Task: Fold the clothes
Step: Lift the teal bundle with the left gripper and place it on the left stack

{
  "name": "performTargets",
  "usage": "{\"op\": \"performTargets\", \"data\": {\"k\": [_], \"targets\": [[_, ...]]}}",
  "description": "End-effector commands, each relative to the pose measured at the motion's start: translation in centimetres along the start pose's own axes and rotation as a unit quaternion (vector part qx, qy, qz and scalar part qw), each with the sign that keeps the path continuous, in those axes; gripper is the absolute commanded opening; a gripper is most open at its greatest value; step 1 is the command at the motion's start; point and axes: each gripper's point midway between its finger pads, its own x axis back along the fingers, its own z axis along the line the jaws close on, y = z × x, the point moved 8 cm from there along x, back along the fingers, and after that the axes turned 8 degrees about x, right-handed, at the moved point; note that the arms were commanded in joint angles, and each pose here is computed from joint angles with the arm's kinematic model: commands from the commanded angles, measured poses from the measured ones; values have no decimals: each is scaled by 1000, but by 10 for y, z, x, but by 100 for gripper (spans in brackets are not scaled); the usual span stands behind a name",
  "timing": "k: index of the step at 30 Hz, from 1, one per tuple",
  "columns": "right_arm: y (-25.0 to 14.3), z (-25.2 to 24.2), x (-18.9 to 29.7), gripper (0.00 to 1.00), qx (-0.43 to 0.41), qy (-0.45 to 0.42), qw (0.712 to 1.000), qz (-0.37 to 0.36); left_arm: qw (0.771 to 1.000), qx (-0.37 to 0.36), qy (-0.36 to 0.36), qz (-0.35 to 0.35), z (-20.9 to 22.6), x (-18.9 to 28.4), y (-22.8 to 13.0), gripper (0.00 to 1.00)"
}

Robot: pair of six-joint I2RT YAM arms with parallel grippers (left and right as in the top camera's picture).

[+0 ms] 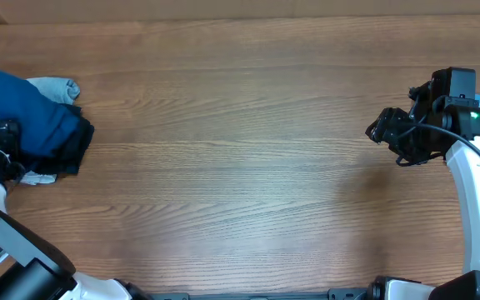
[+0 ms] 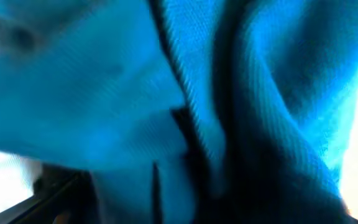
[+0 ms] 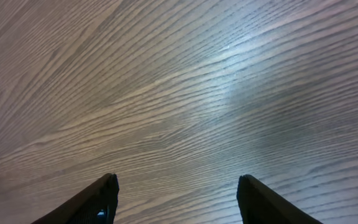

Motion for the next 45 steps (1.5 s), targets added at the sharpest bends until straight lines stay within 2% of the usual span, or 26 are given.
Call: {"op": "performTargets", "data": {"k": [1, 5, 7, 9, 10, 11, 12, 13, 14, 16, 17, 18, 24, 26, 29, 30, 32, 35, 38, 39, 41, 43, 44, 45], "targets": [[5, 3, 8, 65, 7, 5, 1000, -14, 996, -60, -6, 59, 10, 18, -6, 95], [8, 4, 8, 66, 9, 6, 1000, -21, 990, -138, -32, -3, -21, 101, -13, 96], [7, 4, 8, 66, 9, 6, 1000, -21, 976, -197, -68, -62, -47, 156, -29, 99], [7, 4, 8, 66, 9, 6, 1000, -21, 959, -250, -92, -95, -61, 194, -47, 90], [8, 4, 8, 66, 9, 6, 1000, -21, 950, -289, -95, -69, -66, 196, -58, 75], [8, 4, 8, 66, 9, 6, 1000, -22, 941, -319, -95, -57, -68, 193, -64, 65], [8, 4, 8, 66, 9, 6, 1000, -22, 929, -355, -87, -47, -68, 188, -69, 45], [7, 4, 8, 66, 9, 6, 1000, -20, 928, -364, -55, -54, -65, 183, -72, 9], [7, 4, 8, 66, 8, 6, 1000, -19, 934, -345, -22, -87, -65, 183, -65, 4], [7, 4, 8, 66, 9, 6, 1000, -20, 922, -358, -25, -143, -76, 184, -51, 4], [8, 4, 8, 67, 9, 6, 1000, -21, 909, -386, -52, -151, -86, 179, -46, 4], [8, 4, 8, 66, 10, 7, 1000, -23, 905, -391, -65, -153, -91, 172, -40, 6], [6, 4, 8, 66, 8, 5, 1000, -17, 926, -367, -30, -87, -71, 48, 10, 6], [6, 4, 8, 66, 7, 5, 1000, -15, 935, -350, -12, -65, -48, 0, 20, 8], [0, 3, 8, 66, 3, 2, 1000, 0, 961, -265, 67, 44, 29, -73, 5, 4], [-1, 2, 8, 66, 2, 1, 1000, 4, 961, -251, 86, 72, 48, -86, -2, 4], [-1, 2, 8, 66, 1, 1, 1000, 5, 961, -247, 96, 83, 56, -91, -5, 4], [-3, 2, 8, 66, 0, 1, 1000, 9, 963, -255, 59, 68, 28, -67, 3, 4], [-1, 2, 8, 65, 2, 1, 1000, 4, 948, -312, -59, 18, -70, 17, 8, 9], [2, 3, 8, 65, 5, 3, 1000, -6, 934, -341, -112, 2, -114, 65, -3, 15], [10, 4, 8, 66, 11, 7, 1000, -28, 904, -393, -167, -16, -166, 137, -38, 28], [17, 6, 9, 67, 18, 12, 998, -51, 857, -471, -209, 5, -193, 185, -98, 37], [21, 7, 9, 70, 24, 14, 998, -62, 831, -509, -222, 28, -197, 201, -132, 42], [25, 9, 12, 70, 44, 15, 996, -73, 819, -528, -220, 46, -195, 208, -153, 48]]}}
